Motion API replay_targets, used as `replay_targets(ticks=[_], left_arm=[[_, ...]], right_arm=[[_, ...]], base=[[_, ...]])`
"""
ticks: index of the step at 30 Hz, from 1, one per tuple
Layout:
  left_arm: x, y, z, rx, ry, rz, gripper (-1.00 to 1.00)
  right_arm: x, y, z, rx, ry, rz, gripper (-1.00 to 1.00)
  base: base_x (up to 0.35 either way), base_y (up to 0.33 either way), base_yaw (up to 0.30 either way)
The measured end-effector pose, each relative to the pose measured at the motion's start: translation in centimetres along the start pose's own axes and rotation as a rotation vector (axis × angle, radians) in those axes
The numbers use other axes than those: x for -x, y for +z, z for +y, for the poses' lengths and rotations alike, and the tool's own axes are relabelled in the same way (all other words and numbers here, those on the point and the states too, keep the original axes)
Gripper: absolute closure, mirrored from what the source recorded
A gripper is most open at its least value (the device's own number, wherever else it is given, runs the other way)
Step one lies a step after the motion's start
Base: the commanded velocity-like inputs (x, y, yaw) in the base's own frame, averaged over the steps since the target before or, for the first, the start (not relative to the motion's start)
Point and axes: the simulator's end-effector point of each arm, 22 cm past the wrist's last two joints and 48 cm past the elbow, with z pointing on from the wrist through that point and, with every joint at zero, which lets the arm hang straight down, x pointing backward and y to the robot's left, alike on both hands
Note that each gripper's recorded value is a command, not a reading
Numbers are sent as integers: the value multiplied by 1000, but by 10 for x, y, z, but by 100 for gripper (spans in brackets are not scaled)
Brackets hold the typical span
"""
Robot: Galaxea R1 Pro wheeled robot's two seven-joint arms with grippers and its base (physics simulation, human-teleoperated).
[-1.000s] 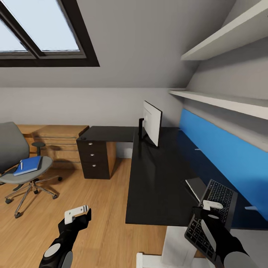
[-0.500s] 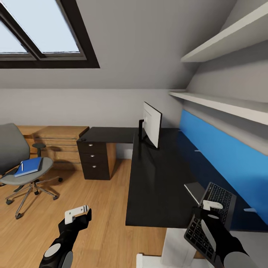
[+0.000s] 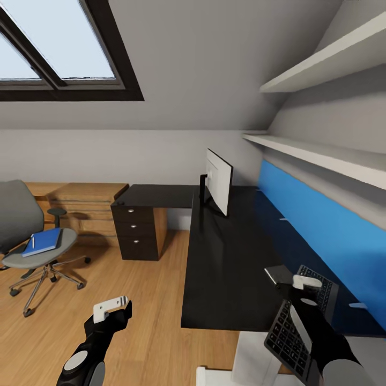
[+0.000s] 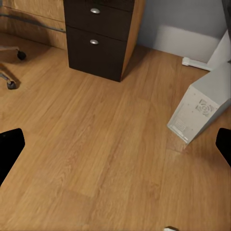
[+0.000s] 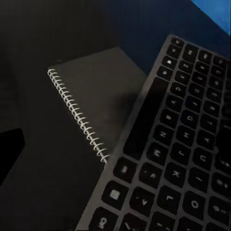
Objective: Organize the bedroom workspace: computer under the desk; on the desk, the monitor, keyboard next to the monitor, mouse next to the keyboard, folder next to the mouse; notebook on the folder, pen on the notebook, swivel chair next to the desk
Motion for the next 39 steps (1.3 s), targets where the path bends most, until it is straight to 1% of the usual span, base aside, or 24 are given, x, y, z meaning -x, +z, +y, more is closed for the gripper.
replay_targets(ticks=[1, 2, 3, 4, 5, 7, 9, 16, 19, 20, 22, 23, 26, 28, 29, 30, 34, 39], left_arm=[[1, -1, 0, 0, 0, 0, -100], [1, -1, 0, 0, 1, 0, -100], [1, -1, 0, 1, 3, 0, -100], [1, -1, 0, 1, 3, 0, -100], [1, -1, 0, 2, 3, -1, -100], [1, -1, 0, 2, 3, -1, -100], [2, -1, 0, 2, 3, -3, -100], [2, -1, 1, 3, 3, -4, -100], [2, 0, 1, 3, 3, -4, -100], [1, 0, 1, 3, 3, -3, -100], [1, 0, 1, 3, 3, -2, -100], [1, 0, 1, 3, 3, -2, -100], [0, 0, 1, 2, 4, 1, -100], [-1, 0, 1, 3, 4, 3, -100], [-3, 1, 1, 3, 5, 8, -100], [-3, 1, 0, 3, 5, 7, -100], [-2, 0, 0, 3, 5, 6, -100], [-2, 0, 0, 3, 6, 6, -100]], right_arm=[[23, -7, 2, 6, 11, -47, -100], [32, -12, 2, 10, 16, -67, -100], [27, -48, 11, 38, 22, -67, -100], [39, -63, 14, 49, 33, -98, -100], [43, -72, 19, 59, 44, -110, -100], [43, -80, 25, 71, 57, -115, -100], [37, -91, 39, 91, 78, -106, -100], [28, -98, 54, 115, 105, -91, -100], [25, -101, 63, 132, 130, -81, -100], [24, -103, 69, 147, 157, -74, -100], [24, -105, 74, 162, 188, -69, -100], [25, -107, 79, 192, 266, -56, -100], [25, -108, 81, 209, 313, -46, -100], [24, -108, 82, 214, 327, -43, -100], [20, -103, 50, 163, 395, -39, -100], [20, -103, 47, 159, 404, -39, -100], [20, -103, 47, 159, 408, -40, -100], [21, -103, 47, 162, 416, -41, -100]], base=[[0, 0, 0], [0, 0, 0], [0, 0, 0], [0, 0, 0], [0, 0, 0], [0, 0, 0], [0, 0, 0], [-3, 0, 0], [-104, 0, 0], [-207, 0, 0], [-268, 0, 0], [-309, 0, 0], [-320, 0, 0], [-332, 0, -122], [-337, 0, -250], [-337, 0, -254], [-337, 0, -218], [-337, 0, -65]])
